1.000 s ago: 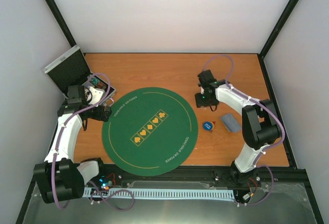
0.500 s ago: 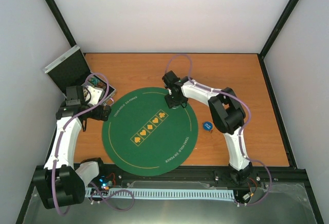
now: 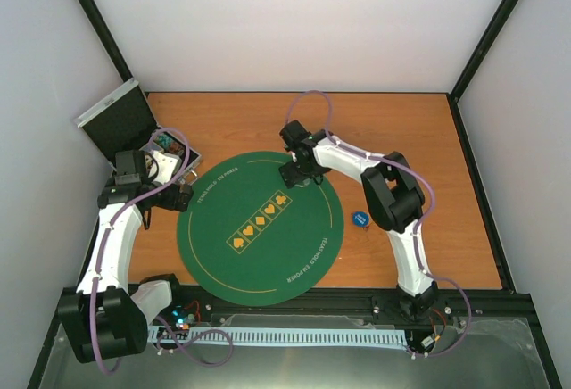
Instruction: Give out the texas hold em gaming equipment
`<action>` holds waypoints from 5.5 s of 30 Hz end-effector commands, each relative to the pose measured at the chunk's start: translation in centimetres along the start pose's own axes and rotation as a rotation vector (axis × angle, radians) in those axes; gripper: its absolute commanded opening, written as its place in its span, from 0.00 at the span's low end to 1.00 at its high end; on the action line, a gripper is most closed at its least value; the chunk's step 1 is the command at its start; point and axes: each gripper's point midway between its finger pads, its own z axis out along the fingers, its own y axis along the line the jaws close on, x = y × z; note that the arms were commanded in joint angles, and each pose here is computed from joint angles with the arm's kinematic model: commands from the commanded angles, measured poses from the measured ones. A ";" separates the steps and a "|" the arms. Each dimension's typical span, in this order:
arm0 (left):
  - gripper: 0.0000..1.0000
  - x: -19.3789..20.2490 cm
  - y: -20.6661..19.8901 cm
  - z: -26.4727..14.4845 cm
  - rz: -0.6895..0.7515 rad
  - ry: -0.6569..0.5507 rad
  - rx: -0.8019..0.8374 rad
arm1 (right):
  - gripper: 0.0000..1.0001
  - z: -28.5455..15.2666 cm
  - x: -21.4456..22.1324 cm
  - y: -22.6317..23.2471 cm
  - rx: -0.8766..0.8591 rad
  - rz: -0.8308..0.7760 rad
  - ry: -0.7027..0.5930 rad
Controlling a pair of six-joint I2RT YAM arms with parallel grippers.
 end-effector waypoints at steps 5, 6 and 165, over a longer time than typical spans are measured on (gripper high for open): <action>1.00 -0.7 0.4 -0.6 -0.009 -0.031 -0.023 | 1.00 -11.9 -1.6 -0.9 -0.021 -0.006 -0.248; 1.00 -0.7 0.4 -0.6 -0.008 -0.032 -0.024 | 1.00 -12.8 -1.0 -1.8 0.013 0.003 -0.259; 0.01 -5.2 -20.0 -6.0 0.417 -0.124 0.811 | 0.64 -26.8 7.3 12.6 -0.661 -0.365 -0.687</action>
